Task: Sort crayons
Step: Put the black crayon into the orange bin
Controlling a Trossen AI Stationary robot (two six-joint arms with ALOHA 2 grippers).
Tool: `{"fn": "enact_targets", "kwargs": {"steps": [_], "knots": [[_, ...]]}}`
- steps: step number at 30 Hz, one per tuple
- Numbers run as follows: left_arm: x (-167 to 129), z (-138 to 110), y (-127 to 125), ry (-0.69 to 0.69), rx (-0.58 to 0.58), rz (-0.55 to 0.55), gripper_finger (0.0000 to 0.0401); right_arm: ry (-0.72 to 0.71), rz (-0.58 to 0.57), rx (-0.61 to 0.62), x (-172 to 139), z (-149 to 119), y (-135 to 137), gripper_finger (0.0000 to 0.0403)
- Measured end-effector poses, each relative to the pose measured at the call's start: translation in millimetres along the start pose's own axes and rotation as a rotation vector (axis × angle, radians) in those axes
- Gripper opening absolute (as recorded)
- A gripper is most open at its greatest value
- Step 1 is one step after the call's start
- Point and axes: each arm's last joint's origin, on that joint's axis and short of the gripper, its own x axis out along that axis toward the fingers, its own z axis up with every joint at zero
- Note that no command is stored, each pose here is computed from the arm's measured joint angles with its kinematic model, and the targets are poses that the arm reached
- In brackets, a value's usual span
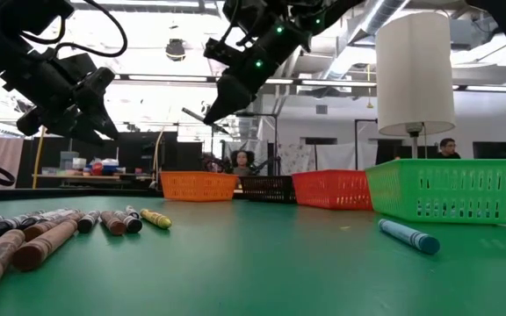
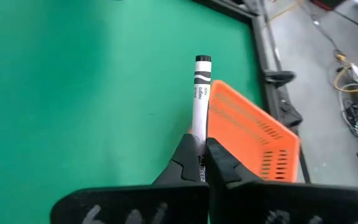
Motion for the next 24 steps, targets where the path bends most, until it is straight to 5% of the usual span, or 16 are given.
{"fn": "enact_targets", "kwargs": {"steps": [24], "knots": [[0.0, 0.2, 0.1, -0.007, 0.029, 0.004, 0.0180, -0.164, -0.205, 0.232, 6.4, -18.7, -87.0, 0.0001]]}}
